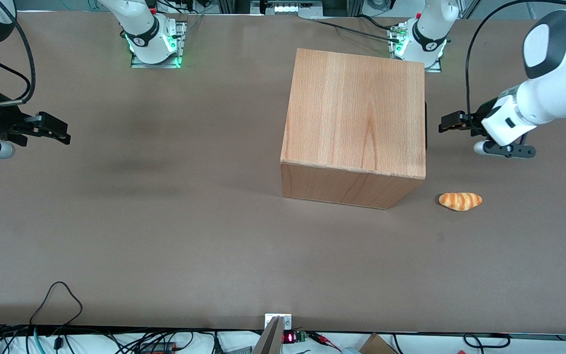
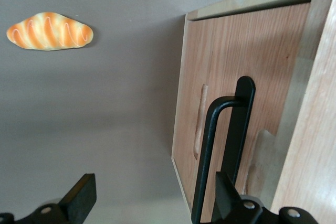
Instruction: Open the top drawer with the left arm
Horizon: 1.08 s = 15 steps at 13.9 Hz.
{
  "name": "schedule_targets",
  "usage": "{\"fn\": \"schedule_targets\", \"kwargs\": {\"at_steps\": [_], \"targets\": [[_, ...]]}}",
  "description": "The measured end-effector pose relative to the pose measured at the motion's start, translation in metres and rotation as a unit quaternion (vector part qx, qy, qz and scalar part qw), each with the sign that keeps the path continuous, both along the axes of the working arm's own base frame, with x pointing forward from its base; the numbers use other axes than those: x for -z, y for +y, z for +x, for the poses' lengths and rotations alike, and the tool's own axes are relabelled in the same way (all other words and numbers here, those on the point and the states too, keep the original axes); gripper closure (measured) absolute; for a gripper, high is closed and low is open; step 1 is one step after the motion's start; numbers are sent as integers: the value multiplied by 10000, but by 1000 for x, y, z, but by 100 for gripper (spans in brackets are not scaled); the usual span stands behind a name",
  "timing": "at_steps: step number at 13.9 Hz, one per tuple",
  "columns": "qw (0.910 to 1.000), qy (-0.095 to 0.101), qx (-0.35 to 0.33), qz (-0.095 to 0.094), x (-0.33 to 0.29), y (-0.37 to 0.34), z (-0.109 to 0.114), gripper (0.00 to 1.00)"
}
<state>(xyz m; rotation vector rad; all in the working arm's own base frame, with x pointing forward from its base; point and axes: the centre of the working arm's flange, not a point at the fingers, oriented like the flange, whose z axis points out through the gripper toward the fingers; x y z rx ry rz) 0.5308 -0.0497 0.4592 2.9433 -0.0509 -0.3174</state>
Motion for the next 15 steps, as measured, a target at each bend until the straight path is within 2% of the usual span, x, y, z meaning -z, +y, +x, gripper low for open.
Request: {"fn": "schedule_targets", "kwargs": {"at_steps": [9,15], "targets": [[9997,207,131,3,36,-16,4,0],[9996,259,117,6,45,-15,4,0]]}}
